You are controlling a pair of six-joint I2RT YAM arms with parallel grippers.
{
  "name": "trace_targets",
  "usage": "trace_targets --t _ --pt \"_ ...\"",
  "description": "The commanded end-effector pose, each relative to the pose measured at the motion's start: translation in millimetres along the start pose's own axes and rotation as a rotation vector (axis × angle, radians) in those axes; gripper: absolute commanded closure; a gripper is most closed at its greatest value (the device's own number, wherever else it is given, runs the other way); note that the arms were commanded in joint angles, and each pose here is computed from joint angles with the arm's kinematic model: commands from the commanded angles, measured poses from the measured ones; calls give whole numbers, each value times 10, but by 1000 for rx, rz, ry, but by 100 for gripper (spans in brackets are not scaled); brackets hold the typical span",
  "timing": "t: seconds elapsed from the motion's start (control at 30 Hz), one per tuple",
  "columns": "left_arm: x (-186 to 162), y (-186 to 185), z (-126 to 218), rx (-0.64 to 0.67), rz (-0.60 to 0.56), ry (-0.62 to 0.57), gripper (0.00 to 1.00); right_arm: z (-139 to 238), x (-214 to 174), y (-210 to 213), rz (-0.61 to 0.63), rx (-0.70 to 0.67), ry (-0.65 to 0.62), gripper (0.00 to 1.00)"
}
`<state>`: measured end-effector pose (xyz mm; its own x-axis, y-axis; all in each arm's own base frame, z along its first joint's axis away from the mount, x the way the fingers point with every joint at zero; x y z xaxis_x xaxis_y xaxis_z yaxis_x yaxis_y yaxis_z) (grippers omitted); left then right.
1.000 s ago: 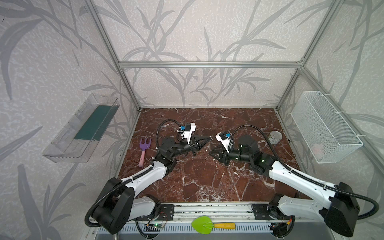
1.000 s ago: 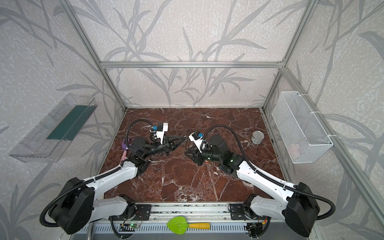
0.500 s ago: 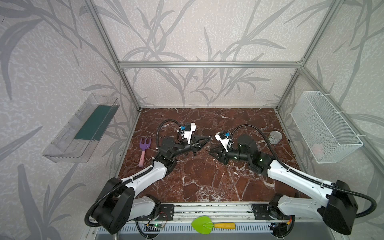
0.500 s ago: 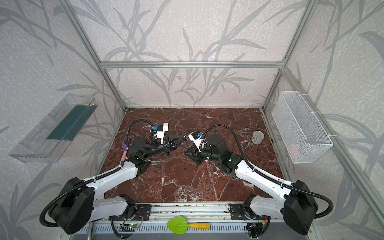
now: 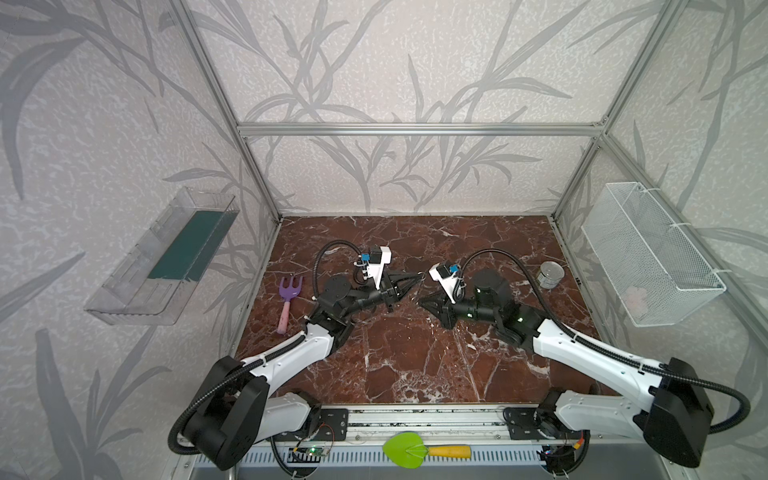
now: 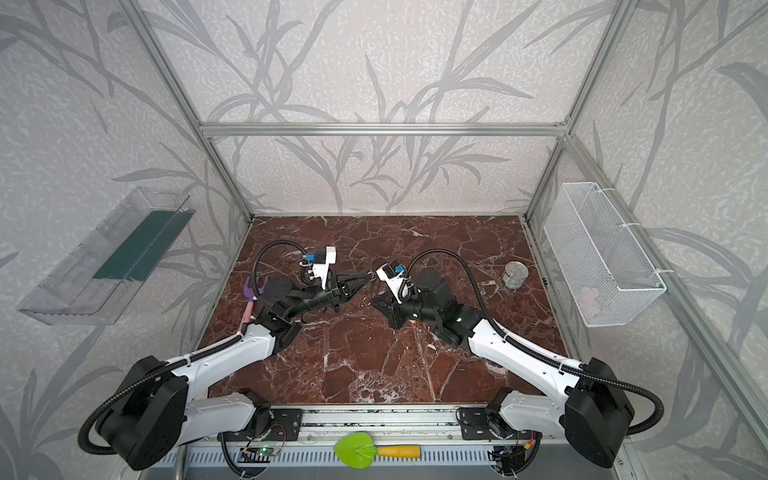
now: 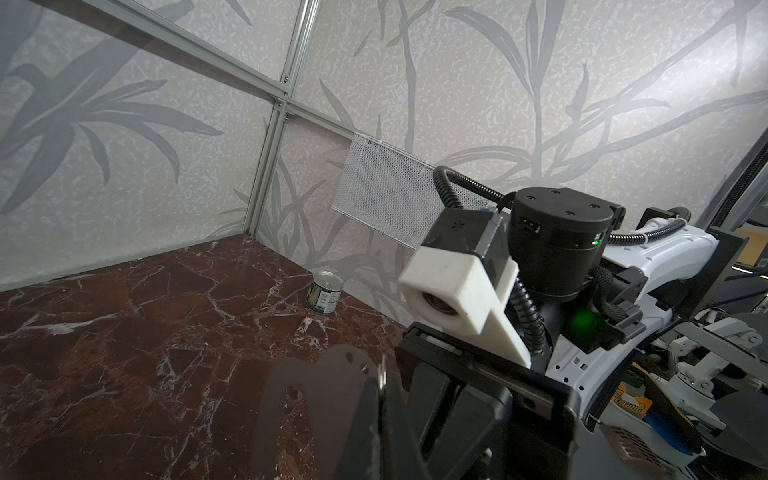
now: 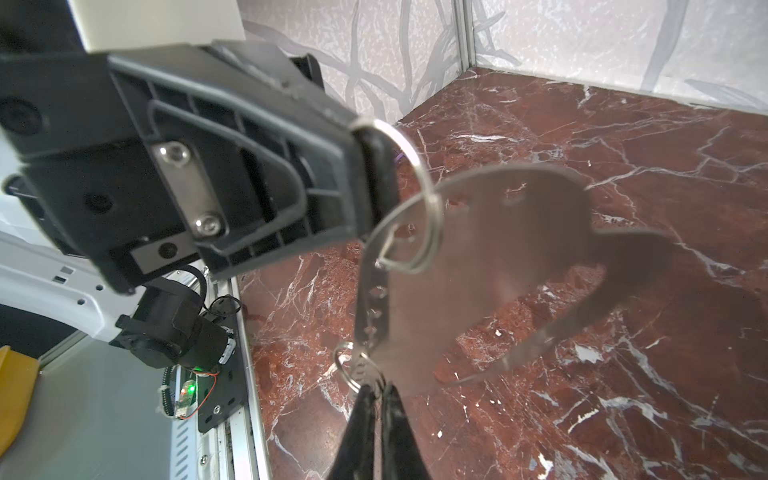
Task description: Put the keys on the keyring
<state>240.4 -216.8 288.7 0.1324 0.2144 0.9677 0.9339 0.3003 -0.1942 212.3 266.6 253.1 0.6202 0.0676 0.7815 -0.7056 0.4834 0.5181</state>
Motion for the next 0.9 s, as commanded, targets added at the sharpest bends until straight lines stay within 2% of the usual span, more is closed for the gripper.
trace_targets --t 0.0,0.2,0.3,0.87 --pt "80 -60 35 3 -42 -35 100 75 146 62 24 -5 -42 96" --pt "81 -43 69 43 -49 -36 100 102 157 79 28 -4 -42 99" --pt "72 -29 93 74 -57 -40 100 98 148 101 21 19 -34 90" --pt "71 -45 98 84 -63 -42 100 21 136 128 0 76 -23 74"
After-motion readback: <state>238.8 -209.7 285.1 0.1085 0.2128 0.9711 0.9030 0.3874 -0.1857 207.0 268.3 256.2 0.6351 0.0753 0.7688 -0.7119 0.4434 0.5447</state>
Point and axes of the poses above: each gripper's point midway between its finger pads, its own z axis back along the fingers, its own y axis along the line the jaws close on, x = y × z, the point moved 6 cm from there along z, back along the fingers, and after that the axes turned 11 degrees about -z, right-handed, at the moved point
